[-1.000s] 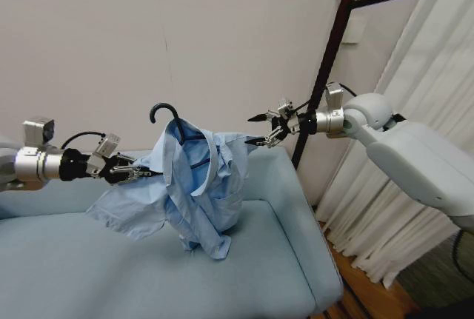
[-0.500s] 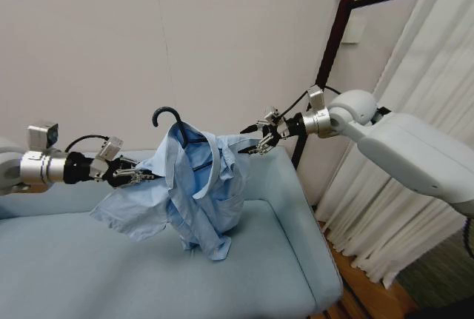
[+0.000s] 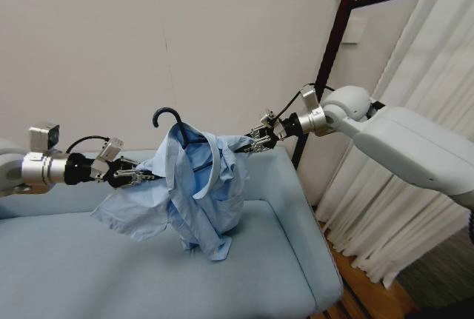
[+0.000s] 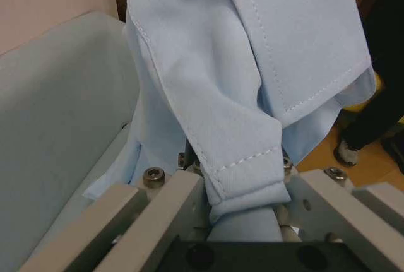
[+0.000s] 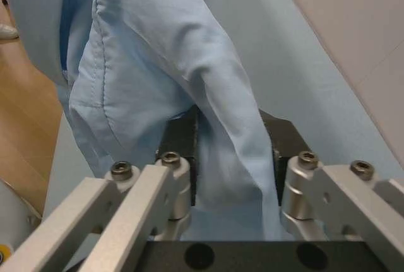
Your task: Pick up the clothes from the sofa and hang them on the clothes hanger.
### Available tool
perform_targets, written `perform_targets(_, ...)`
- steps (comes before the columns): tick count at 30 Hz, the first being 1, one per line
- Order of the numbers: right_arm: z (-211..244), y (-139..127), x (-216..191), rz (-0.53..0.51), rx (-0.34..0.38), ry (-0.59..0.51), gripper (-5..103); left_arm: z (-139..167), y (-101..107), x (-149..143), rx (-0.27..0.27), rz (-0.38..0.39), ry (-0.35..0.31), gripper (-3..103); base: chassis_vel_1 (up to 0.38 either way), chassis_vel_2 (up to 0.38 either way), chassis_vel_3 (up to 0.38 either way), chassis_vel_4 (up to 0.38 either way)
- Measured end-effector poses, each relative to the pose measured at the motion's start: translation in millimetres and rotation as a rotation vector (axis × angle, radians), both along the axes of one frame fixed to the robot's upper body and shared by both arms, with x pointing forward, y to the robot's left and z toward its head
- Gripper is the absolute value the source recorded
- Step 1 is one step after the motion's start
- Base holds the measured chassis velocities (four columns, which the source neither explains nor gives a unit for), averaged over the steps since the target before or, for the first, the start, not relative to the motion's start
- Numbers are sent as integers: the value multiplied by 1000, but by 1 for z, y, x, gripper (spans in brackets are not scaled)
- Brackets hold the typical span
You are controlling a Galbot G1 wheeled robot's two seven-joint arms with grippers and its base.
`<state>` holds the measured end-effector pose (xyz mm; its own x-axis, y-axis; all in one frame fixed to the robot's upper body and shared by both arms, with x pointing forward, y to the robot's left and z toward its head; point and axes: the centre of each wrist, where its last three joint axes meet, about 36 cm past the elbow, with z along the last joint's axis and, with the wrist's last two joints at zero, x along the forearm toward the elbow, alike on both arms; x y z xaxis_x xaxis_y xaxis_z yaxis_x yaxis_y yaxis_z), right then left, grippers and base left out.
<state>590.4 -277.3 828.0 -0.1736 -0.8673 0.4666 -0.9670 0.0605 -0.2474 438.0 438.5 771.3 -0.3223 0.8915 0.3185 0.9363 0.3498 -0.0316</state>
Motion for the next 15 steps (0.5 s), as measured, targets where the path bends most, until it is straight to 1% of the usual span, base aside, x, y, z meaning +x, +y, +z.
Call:
perform_targets(2, 0, 0, -1, 10, 2, -1, 14, 0, -1, 0, -7, -3, 3, 6, 0, 0, 0, 0)
perform_targets(3, 0, 0, -1, 10, 2, -1, 14, 0, -1, 0, -7, -3, 3, 6, 0, 0, 0, 0)
perform_targets(4, -1, 1, -2, 18, 2, 2, 9, 0, -1, -1, -7, -6, 3, 6, 0, 0, 0, 0)
perform_targets(6, -1, 1, -4, 23, 0, 4, 8, 1, -2, -1, -8, -9, 5, 6, 0, 0, 0, 0)
perform_targets(15, 6, 0, -10, 40, -4, -3, 8, 3, -2, -1, -14, -15, 7, 6, 0, 0, 0, 0)
